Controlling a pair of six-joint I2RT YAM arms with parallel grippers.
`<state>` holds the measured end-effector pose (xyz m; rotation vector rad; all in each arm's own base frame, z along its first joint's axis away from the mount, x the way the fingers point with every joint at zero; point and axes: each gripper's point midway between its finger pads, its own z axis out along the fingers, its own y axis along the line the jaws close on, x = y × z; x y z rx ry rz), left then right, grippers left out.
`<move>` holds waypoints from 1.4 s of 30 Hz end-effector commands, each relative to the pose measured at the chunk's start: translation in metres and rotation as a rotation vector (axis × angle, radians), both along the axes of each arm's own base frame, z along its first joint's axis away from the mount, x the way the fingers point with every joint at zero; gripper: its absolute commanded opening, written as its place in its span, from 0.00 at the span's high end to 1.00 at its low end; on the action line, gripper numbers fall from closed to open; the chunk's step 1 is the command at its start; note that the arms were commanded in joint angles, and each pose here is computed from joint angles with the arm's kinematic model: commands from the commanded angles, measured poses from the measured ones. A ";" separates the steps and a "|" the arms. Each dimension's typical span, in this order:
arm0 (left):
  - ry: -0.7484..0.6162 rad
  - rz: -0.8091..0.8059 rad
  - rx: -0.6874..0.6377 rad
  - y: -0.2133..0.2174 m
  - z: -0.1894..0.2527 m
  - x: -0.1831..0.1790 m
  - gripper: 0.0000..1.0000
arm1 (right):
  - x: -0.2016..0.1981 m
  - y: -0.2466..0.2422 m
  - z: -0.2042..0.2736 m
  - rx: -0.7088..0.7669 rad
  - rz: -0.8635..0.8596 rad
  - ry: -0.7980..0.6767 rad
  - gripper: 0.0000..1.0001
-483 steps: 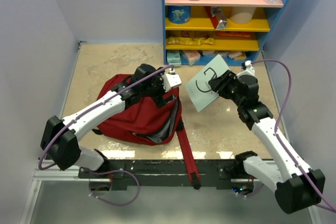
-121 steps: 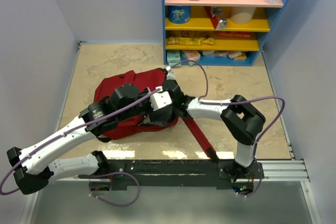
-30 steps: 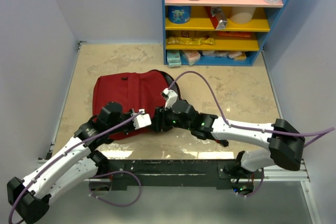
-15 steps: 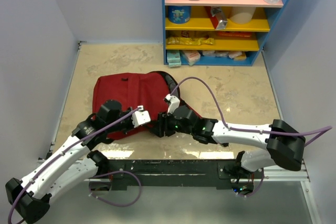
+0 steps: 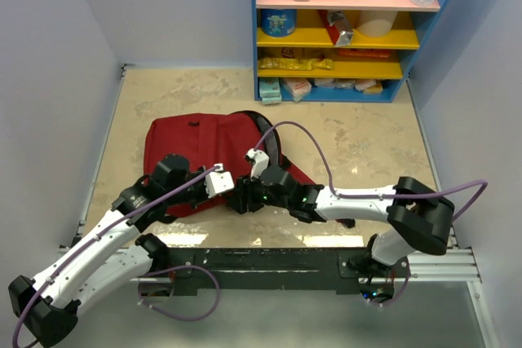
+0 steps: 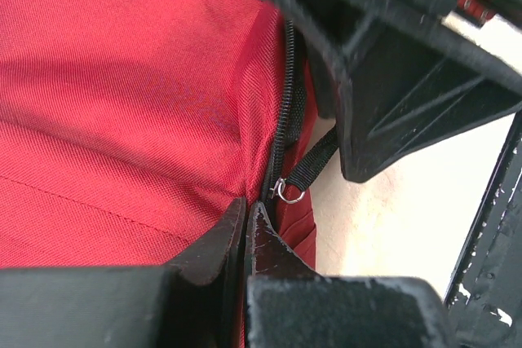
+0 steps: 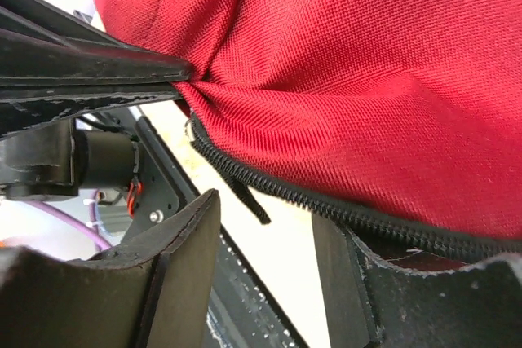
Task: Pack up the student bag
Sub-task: Zip the student bag at the center of the board.
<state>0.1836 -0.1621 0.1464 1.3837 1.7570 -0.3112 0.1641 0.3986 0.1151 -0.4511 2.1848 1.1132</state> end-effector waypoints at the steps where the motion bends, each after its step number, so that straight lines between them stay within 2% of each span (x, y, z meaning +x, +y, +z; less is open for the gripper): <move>1: -0.013 -0.019 -0.061 -0.010 0.021 0.000 1.00 | 0.007 0.021 0.035 0.111 0.034 -0.093 0.49; 11: 0.008 -0.027 -0.053 -0.012 0.016 0.001 1.00 | 0.008 0.025 0.052 0.191 0.037 -0.133 0.56; 14: 0.010 -0.025 -0.052 -0.012 0.016 0.001 1.00 | 0.006 0.030 0.047 0.202 0.050 -0.119 0.60; 18: 0.009 -0.025 -0.052 -0.012 0.016 0.001 1.00 | -0.002 0.038 0.047 0.218 0.071 -0.108 0.73; 21: 0.008 -0.025 -0.056 -0.013 0.018 0.002 1.00 | -0.005 0.037 0.044 0.209 0.075 -0.097 0.74; 30: 0.006 -0.029 -0.064 -0.014 0.022 0.002 1.00 | -0.007 0.031 0.031 0.189 0.047 -0.075 0.71; 33: 0.005 -0.033 -0.065 -0.015 0.024 0.001 1.00 | -0.006 0.029 0.028 0.189 0.027 -0.066 0.63; 42: 0.001 -0.041 -0.073 -0.016 0.028 0.001 1.00 | -0.007 0.027 0.022 0.206 -0.005 -0.067 0.54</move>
